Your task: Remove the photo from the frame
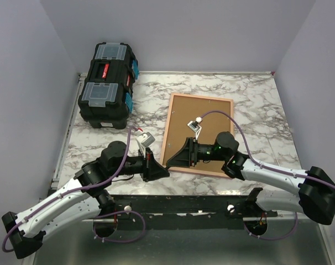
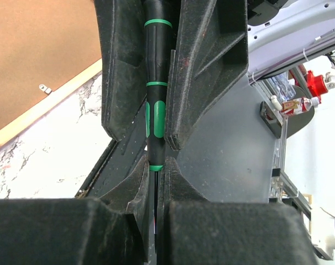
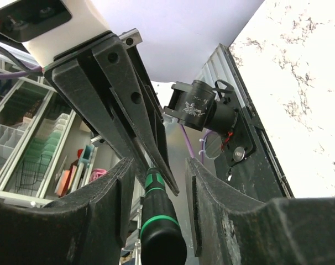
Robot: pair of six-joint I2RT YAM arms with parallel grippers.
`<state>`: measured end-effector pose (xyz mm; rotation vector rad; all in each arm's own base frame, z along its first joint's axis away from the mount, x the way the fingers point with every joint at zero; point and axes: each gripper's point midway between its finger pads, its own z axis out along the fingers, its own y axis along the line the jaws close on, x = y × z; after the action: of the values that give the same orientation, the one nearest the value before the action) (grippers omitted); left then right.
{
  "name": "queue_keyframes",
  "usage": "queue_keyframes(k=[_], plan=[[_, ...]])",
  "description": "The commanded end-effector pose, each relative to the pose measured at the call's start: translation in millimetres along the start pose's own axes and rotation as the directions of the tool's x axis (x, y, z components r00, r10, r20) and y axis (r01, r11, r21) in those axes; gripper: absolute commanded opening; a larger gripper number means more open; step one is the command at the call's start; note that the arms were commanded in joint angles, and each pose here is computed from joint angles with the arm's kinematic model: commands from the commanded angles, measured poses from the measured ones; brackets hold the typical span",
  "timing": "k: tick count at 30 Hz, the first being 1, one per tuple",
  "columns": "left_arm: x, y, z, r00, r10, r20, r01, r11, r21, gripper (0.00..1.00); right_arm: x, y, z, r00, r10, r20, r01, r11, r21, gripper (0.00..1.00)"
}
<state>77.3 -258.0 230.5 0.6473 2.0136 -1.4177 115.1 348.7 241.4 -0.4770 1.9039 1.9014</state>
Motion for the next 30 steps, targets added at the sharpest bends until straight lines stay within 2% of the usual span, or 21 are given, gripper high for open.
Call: queue_keyframes(k=[1, 4, 9, 10, 12, 16, 17, 18, 19, 20, 21, 23, 25, 27, 30], plan=[[-14, -5, -2, 0.999, 0.009, 0.047, -0.008, 1.000, -0.002, 0.00, -5, 13, 1, 0.999, -0.037, 0.019, 0.038, 0.998, -0.056, 0.47], [-17, -5, -1, 0.999, 0.010, 0.053, -0.010, 1.000, -0.001, 0.00, -3, 13, 2, 0.999, -0.049, 0.006, 0.049, 0.997, -0.063, 0.47], [-22, -6, 1, 0.998, 0.003, 0.063, -0.003, 1.000, 0.000, 0.00, 1, 17, 6, 0.998, -0.058, -0.031, 0.055, 0.994, -0.099, 0.34], [-23, -7, 1, 0.998, 0.004, 0.067, -0.004, 1.000, 0.004, 0.00, 1, 17, 7, 0.997, -0.065, -0.040, 0.060, 0.993, -0.105, 0.29], [-25, -7, 1, 0.997, 0.008, 0.072, -0.008, 1.000, 0.003, 0.00, 1, 14, 8, 0.997, -0.068, -0.037, 0.064, 0.993, -0.098, 0.03], [-30, 5, 0, 0.996, -0.010, 0.091, 0.015, 0.998, -0.056, 0.00, 0, 4, 13, 0.997, -0.072, -0.036, 0.069, 0.995, -0.068, 0.01], [-33, 10, -1, 0.995, -0.021, 0.100, 0.029, 0.996, -0.085, 0.00, -4, -5, 14, 0.997, -0.070, -0.015, 0.070, 0.997, -0.021, 0.01], [-34, 18, -3, 0.994, -0.036, 0.105, 0.049, 0.990, -0.129, 0.03, -11, -15, 15, 0.997, -0.072, 0.020, 0.071, 0.997, 0.042, 0.01], [-37, 28, -6, 0.991, -0.049, 0.122, 0.072, 0.980, -0.184, 0.18, -17, -27, 14, 0.996, -0.079, 0.045, 0.074, 0.991, 0.114, 0.01], [-38, 41, -9, 0.987, -0.070, 0.142, 0.104, 0.962, -0.253, 0.38, -28, -40, 13, 0.992, -0.094, 0.084, 0.077, 0.979, 0.187, 0.01], [-40, 52, -15, 0.983, -0.087, 0.163, 0.135, 0.940, -0.314, 0.52, -39, -57, 7, 0.988, -0.094, 0.126, 0.056, 0.960, 0.276, 0.01], [-39, 74, -26, 0.971, -0.120, 0.205, 0.198, 0.886, -0.419, 0.71, -63, -84, -6, 0.976, -0.092, 0.196, 0.010, 0.923, 0.385, 0.01], [-37, 91, -32, 0.960, -0.144, 0.241, 0.246, 0.846, -0.473, 0.79, -89, -108, -22, 0.961, -0.095, 0.259, -0.032, 0.895, 0.446, 0.01], [-32, 107, -32, 0.952, -0.175, 0.252, 0.283, 0.818, -0.500, 0.85, -120, -138, -40, 0.933, -0.157, 0.323, -0.055, 0.827, 0.560, 0.01], [-23, 130, -24, 0.937, -0.246, 0.248, 0.343, 0.783, -0.518, 0.86, -161, -190, -67, 0.891, -0.304, 0.338, -0.086, 0.617, 0.782, 0.01]])
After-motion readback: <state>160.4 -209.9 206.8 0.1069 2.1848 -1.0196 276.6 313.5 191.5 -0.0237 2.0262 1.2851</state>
